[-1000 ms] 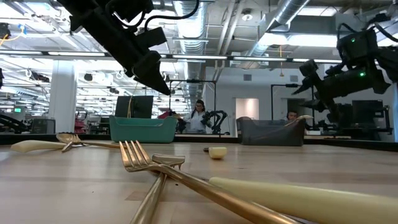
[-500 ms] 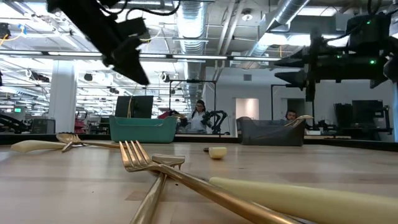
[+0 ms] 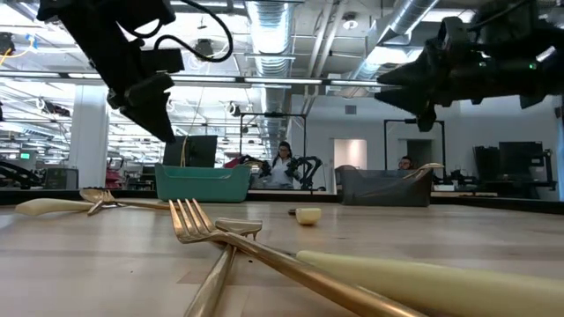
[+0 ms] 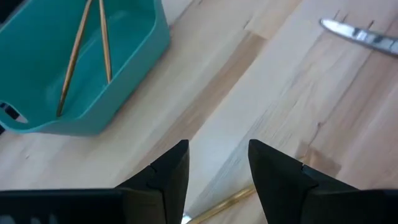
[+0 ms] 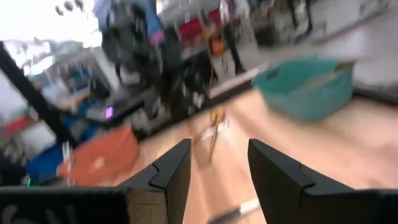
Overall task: Sort silverware by color (type)
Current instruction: Put the yellow table knife into the orange bin
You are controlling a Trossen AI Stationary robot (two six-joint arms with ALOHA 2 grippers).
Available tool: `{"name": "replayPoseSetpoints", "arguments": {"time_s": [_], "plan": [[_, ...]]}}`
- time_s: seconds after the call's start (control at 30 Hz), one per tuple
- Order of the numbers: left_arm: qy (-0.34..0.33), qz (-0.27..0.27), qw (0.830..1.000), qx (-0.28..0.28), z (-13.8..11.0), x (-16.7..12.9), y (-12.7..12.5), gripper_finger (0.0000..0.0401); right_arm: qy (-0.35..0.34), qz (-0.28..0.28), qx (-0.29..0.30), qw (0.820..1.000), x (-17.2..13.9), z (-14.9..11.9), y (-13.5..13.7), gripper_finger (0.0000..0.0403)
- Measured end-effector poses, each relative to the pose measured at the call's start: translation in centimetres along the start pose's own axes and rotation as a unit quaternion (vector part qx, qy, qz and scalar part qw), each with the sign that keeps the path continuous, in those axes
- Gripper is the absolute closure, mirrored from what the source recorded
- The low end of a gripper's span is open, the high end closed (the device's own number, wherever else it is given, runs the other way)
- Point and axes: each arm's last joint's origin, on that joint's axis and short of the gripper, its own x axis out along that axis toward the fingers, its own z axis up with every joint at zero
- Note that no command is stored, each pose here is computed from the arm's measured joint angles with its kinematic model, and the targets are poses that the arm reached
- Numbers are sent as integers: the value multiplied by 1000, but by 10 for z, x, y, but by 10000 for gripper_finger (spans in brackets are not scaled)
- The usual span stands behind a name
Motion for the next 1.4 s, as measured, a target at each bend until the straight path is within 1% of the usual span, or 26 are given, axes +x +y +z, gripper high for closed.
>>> {"name": "replayPoseSetpoints", "arguments": {"time_s": [0.07,0.17,0.3,0.5,0.67,0.77,0.83,0.93,1.0,1.1,1.23,1.33,1.4], "plan": [[-7,-4,1000,-1,1,0,-1,248,43,-6,2,999,4,-3,3,220],[-22,-10,1000,11,5,0,-3,248,99,-19,14,995,8,-6,7,220],[-33,-7,999,25,6,0,-3,248,155,-31,15,987,11,-8,12,220],[-41,11,999,27,7,0,-2,248,171,-30,3,985,14,-6,23,220],[-46,19,999,23,7,0,-1,248,191,-7,-22,981,17,-10,33,220],[-50,15,998,24,8,0,-2,248,206,17,-54,977,24,-14,44,220],[-56,9,998,28,10,-1,-4,248,214,27,-94,972,33,-17,50,220],[-71,1,997,26,13,-1,-5,248,229,22,-172,958,50,-23,57,220],[-78,-3,997,26,14,-1,-6,248,234,20,-225,946,63,-25,59,220],[-78,-4,997,29,15,-1,-6,248,259,27,-277,925,82,-30,62,220],[-68,-16,997,31,13,-1,-7,248,335,21,-296,894,100,-34,66,220],[-63,-29,997,31,13,-2,-8,248,415,10,-302,858,104,-39,66,220],[-64,-31,997,31,12,-2,-9,248,453,12,-318,833,106,-42,67,220]]}}
